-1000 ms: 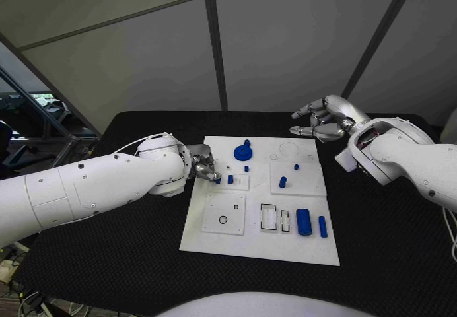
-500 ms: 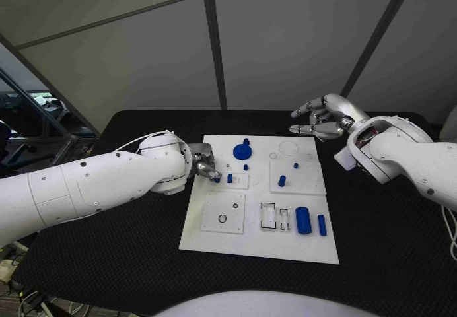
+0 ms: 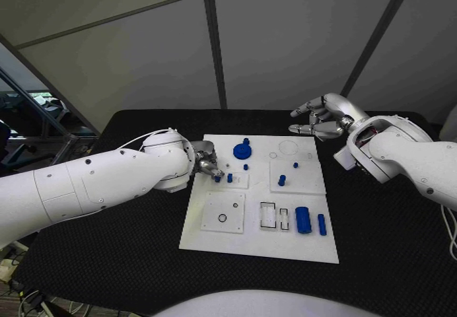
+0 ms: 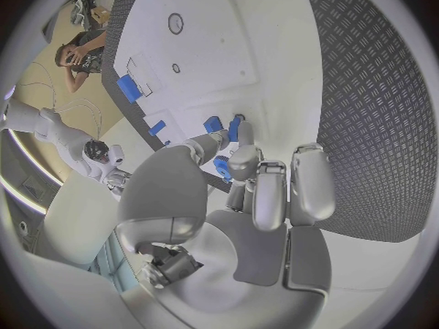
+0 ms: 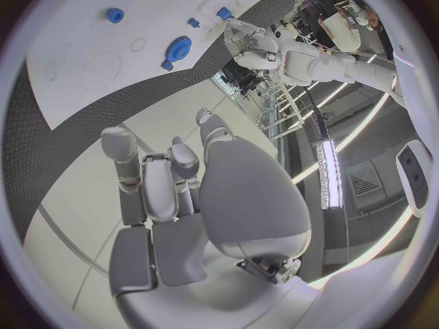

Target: Assemble the parts on the task board

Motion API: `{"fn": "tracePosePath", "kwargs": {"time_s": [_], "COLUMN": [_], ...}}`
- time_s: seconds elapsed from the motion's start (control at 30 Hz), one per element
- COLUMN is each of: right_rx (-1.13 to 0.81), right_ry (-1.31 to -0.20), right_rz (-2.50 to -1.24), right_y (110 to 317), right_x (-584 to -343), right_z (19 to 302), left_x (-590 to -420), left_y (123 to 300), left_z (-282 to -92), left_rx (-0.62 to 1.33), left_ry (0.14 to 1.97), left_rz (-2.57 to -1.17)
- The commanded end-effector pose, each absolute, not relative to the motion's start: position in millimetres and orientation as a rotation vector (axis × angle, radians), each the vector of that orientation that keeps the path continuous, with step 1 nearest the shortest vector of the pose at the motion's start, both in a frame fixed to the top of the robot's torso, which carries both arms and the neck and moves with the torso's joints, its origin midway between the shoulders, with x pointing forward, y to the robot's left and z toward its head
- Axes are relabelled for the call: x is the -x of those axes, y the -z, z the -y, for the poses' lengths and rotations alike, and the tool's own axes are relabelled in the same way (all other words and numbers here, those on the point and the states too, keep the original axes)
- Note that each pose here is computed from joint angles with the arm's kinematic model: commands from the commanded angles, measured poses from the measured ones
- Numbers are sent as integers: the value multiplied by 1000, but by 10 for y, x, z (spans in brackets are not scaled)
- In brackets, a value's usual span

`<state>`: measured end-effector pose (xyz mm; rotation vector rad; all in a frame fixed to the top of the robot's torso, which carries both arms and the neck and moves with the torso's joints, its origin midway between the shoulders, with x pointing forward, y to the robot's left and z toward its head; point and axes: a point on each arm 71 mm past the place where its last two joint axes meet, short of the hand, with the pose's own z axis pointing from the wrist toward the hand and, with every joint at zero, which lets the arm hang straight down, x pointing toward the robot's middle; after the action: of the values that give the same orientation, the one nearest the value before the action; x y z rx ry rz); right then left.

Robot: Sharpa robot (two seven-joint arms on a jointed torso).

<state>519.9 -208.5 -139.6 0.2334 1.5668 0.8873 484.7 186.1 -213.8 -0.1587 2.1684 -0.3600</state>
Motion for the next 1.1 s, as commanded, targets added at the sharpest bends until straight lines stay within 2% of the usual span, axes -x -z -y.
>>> {"fn": "tracePosePath", "kwargs": {"time_s": [0.03, 1.1], "right_rx": [-225, -224], "right_ry": [-892, -891], "right_rz": [-1565, -1566], "right_y": [1384, 1386], "right_x": [-5200, -5203], "right_z": [2071, 2082], "left_x": [-4835, -4809], "left_y": [2197, 2178], "left_z": [-1847, -1901], "left_rx": [141, 109], "left_ry": [349, 306], "left_rz": [-2195, -2184]}}
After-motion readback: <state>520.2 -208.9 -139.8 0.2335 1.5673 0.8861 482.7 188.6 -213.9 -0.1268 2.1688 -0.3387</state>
